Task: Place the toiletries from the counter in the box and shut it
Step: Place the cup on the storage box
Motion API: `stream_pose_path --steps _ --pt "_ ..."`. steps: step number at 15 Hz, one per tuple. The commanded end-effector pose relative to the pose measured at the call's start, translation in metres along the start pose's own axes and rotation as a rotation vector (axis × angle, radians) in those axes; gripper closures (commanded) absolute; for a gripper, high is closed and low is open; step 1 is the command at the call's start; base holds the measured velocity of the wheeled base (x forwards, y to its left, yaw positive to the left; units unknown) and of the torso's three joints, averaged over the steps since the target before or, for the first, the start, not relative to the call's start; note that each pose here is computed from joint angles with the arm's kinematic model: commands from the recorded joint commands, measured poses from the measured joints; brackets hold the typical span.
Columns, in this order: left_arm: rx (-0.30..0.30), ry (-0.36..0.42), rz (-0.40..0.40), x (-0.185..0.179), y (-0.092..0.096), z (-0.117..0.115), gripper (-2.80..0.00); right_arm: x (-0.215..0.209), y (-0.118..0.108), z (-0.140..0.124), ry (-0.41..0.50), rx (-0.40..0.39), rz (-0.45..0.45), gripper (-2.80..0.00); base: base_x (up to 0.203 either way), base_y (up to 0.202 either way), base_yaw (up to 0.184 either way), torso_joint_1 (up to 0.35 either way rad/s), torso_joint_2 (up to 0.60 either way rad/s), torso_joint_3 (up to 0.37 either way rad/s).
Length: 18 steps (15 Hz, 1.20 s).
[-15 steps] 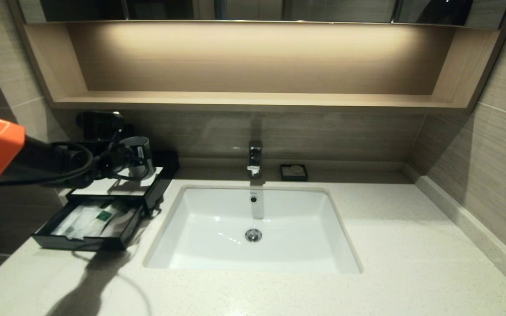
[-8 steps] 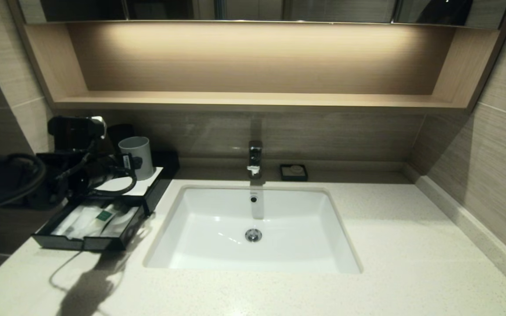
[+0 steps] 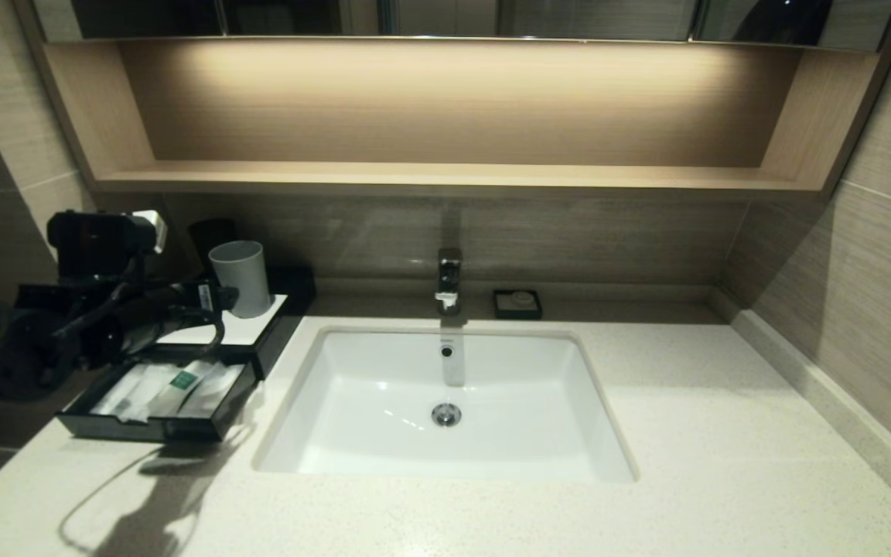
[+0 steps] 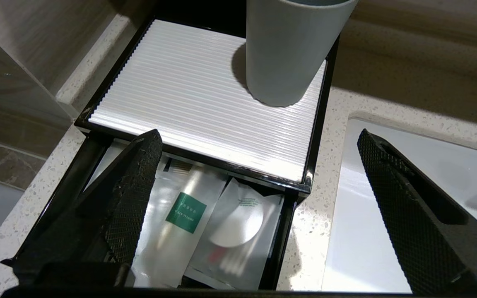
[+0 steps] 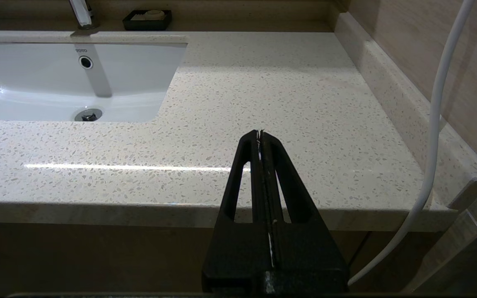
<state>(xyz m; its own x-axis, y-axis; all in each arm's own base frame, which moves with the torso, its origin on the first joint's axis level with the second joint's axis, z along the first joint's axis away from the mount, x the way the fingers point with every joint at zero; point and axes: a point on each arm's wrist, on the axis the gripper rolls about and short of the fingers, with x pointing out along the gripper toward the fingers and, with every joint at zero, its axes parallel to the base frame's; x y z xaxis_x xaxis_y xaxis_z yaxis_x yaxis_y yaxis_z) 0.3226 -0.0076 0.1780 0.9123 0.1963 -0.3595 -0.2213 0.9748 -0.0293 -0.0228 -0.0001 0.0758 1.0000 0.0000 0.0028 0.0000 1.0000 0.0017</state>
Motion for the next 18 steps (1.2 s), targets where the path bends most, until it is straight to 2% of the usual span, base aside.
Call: stream_pose_path --steps 1,2,4,7,9,18 --pt "0.001 0.015 0.003 -0.002 0.002 -0.005 -2.80 0.000 0.000 0.000 0.001 0.000 0.000 0.00 0.000 0.000 0.000 0.000 0.00 0.000" --pt "0.000 0.034 -0.002 0.001 0.003 -0.010 0.00 0.000 0.000 0.000 0.000 0.000 0.000 0.00 0.000 0.000 0.000 0.000 0.00 0.000" --pt "0.001 0.061 -0.041 0.008 0.001 -0.016 0.00 0.000 0.000 0.000 0.000 0.000 0.000 0.00 0.000 0.000 0.000 0.000 0.00 0.000" --pt "0.001 0.055 -0.064 0.023 -0.003 -0.013 0.00 0.000 0.000 0.000 0.001 0.000 0.000 0.00 0.000 0.000 0.000 0.000 0.00 0.000" --pt "-0.004 0.039 -0.067 0.032 -0.006 -0.009 0.00 0.000 0.000 0.000 0.001 0.000 0.002 0.00 0.000 0.000 0.000 0.000 0.00 0.000" --pt "0.006 0.076 -0.060 0.063 -0.012 -0.021 0.00 0.000 0.000 0.000 0.000 0.000 0.000 0.00 0.000 0.000 0.000 0.000 0.00 0.000"
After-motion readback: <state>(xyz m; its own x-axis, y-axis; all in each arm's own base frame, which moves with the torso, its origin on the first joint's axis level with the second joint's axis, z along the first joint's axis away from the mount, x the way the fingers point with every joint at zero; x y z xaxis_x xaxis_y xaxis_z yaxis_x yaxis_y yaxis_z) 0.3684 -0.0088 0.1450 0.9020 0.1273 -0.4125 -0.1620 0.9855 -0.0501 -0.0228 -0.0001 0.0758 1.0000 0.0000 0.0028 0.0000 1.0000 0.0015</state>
